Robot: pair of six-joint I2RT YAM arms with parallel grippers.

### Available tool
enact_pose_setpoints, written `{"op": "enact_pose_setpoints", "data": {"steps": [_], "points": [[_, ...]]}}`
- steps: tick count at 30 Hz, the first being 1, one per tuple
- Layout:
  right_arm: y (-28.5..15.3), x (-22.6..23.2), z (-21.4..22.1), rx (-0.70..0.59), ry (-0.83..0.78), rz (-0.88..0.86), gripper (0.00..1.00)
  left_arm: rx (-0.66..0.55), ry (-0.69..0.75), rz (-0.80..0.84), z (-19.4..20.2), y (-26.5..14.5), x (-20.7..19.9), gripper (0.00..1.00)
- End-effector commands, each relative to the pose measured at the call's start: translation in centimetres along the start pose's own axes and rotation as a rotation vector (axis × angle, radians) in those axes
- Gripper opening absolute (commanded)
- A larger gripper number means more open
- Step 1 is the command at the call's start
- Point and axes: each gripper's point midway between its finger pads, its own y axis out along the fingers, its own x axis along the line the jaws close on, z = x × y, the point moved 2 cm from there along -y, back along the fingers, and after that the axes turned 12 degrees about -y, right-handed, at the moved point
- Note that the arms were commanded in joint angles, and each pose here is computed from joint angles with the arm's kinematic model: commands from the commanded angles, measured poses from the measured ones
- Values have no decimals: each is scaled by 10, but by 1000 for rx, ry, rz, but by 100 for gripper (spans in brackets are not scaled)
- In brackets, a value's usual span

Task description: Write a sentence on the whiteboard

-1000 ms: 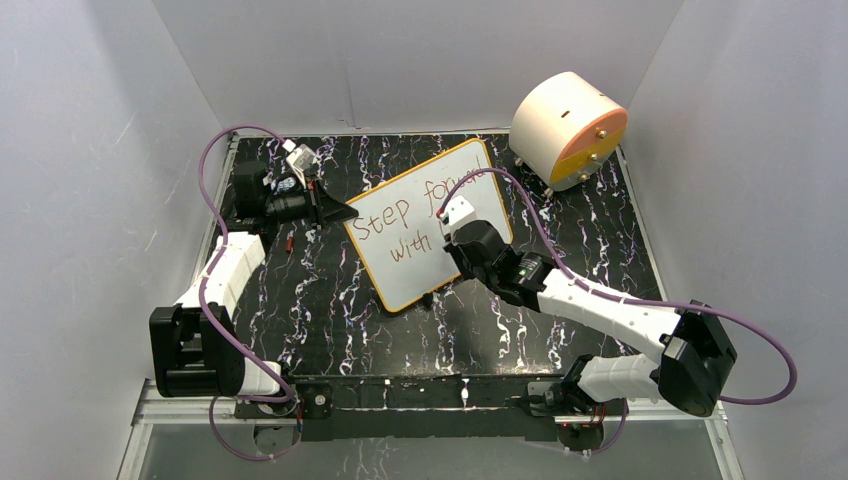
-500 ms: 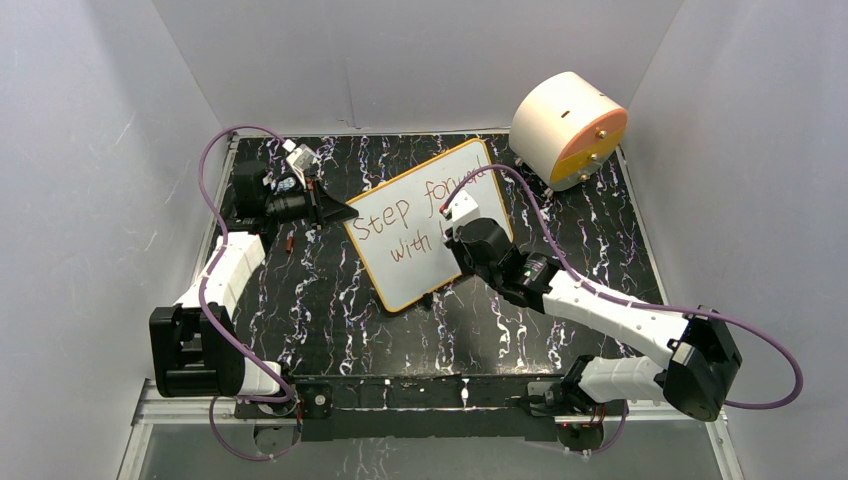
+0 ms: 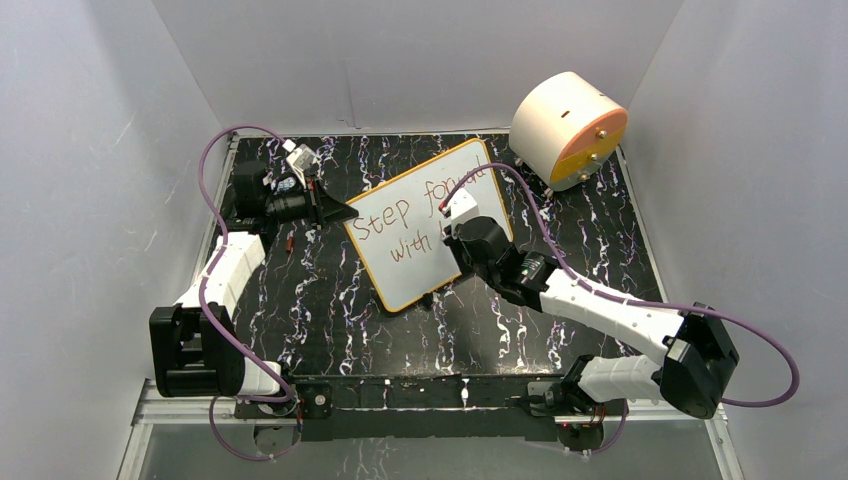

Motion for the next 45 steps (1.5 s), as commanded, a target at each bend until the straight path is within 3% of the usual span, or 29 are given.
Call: {"op": "enact_pose_setpoints", "data": {"steps": [1,16,32,45], "points": [[4,-10,-16,-58,16,40,0,48,-7,31,13,5,-2,0],[1,-23,-15,-57,23,82,0,48,-10,27,13,5,-1,0],[-4,-8,25,48,49,15,0,48,-12,24,13,5,0,0],[-16,-27,-5,-60,58,81,0,48,-15,20,14,6,0,0]]}}
